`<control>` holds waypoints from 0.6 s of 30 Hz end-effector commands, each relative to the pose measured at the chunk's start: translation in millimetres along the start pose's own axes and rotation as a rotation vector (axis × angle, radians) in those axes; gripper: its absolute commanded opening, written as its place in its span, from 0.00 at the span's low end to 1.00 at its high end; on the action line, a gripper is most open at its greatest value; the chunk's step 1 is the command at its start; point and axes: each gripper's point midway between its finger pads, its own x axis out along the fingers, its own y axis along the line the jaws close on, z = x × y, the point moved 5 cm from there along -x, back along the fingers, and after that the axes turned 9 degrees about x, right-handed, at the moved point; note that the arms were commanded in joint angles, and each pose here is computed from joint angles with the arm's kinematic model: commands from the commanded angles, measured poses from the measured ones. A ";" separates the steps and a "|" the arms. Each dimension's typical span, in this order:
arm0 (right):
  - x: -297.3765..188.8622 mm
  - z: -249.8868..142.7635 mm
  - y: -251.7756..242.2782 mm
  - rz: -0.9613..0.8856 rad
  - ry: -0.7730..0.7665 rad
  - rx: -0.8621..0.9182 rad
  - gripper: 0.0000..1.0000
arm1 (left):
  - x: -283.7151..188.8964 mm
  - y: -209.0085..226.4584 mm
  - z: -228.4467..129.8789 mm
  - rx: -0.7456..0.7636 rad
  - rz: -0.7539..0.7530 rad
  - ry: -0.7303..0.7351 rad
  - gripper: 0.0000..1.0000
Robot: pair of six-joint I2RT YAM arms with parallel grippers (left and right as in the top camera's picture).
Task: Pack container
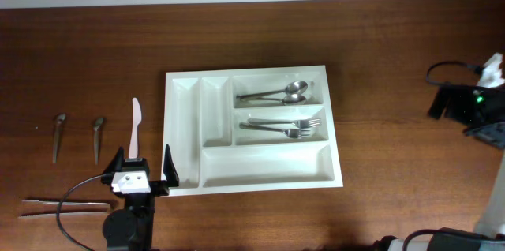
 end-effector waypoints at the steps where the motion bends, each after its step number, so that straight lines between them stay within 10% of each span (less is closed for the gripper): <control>1: 12.6 -20.4 2.0 0.053 0.076 0.000 0.93 | -0.3 1.5 -0.8 0.012 0.010 0.001 0.99; 18: 7.0 -68.6 -15.4 0.055 -0.184 -0.015 1.00 | -0.3 1.5 -0.8 0.012 0.010 0.001 0.99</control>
